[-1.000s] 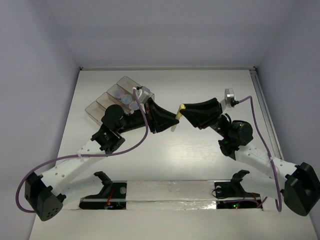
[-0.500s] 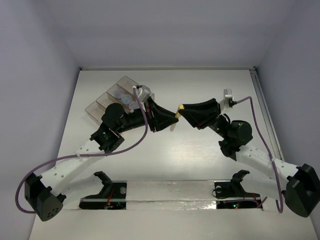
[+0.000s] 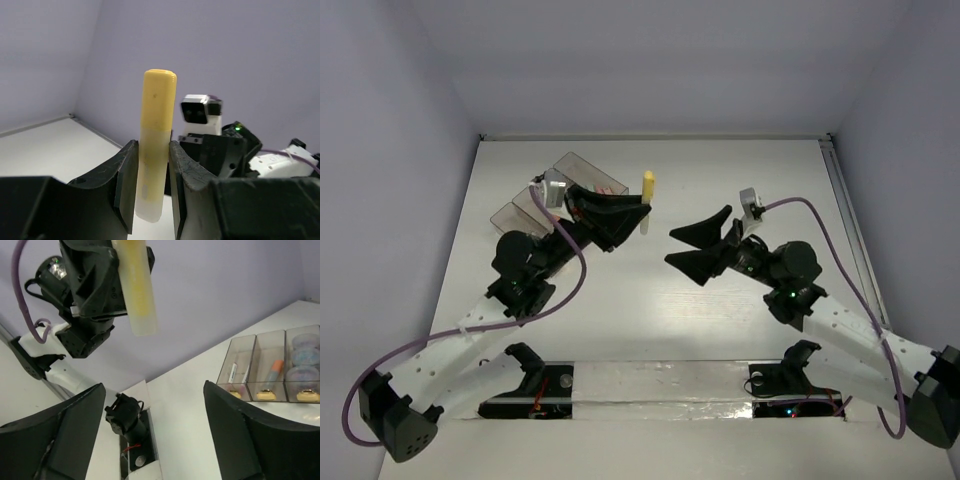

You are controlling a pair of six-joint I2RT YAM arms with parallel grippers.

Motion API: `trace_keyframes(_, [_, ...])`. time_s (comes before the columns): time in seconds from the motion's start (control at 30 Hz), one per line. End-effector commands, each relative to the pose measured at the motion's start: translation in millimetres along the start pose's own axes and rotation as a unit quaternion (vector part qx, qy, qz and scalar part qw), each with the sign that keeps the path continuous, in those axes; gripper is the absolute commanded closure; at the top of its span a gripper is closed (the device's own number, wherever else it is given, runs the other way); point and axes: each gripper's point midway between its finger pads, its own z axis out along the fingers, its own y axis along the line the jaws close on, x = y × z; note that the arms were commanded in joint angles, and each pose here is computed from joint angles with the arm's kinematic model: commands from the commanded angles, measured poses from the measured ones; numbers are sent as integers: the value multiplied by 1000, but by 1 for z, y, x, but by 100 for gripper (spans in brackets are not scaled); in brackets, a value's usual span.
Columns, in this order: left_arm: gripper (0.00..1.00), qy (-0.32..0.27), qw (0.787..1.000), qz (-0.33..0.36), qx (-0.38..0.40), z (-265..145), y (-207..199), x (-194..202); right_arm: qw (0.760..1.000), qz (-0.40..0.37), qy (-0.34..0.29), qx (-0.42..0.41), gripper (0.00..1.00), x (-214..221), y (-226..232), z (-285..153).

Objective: Sort the stationery into containers
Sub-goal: Close the pen cap on the pen, then place the pen in the storage box.

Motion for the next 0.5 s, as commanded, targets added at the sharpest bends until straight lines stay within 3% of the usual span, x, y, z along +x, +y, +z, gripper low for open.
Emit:
trace_keyframes(0.0, [100,-54,998,16,-40,-8,14,-15,999,-32,-31,2,13,-30,18,-8])
trace_keyframes(0.17, [100,-53,987,19,-153,-22,59,-9,998,-40,-39,30,11,-32,15,-20])
trace_keyframes(0.27, [100,-64,955,14,-290,-41,113,-7,998,-34,-12,60,13,-14,1,-28])
trace_keyframes(0.37, [100,-85,905,-2,-417,-75,171,-5,994,-17,14,107,35,7,-20,-39])
trace_keyframes(0.4, [100,-90,890,-4,-447,-88,187,-1,993,-16,18,119,61,10,-24,-42])
trace_keyframes(0.47, [100,-105,861,-6,-498,-114,222,-4,987,-12,38,154,86,22,-38,-50])
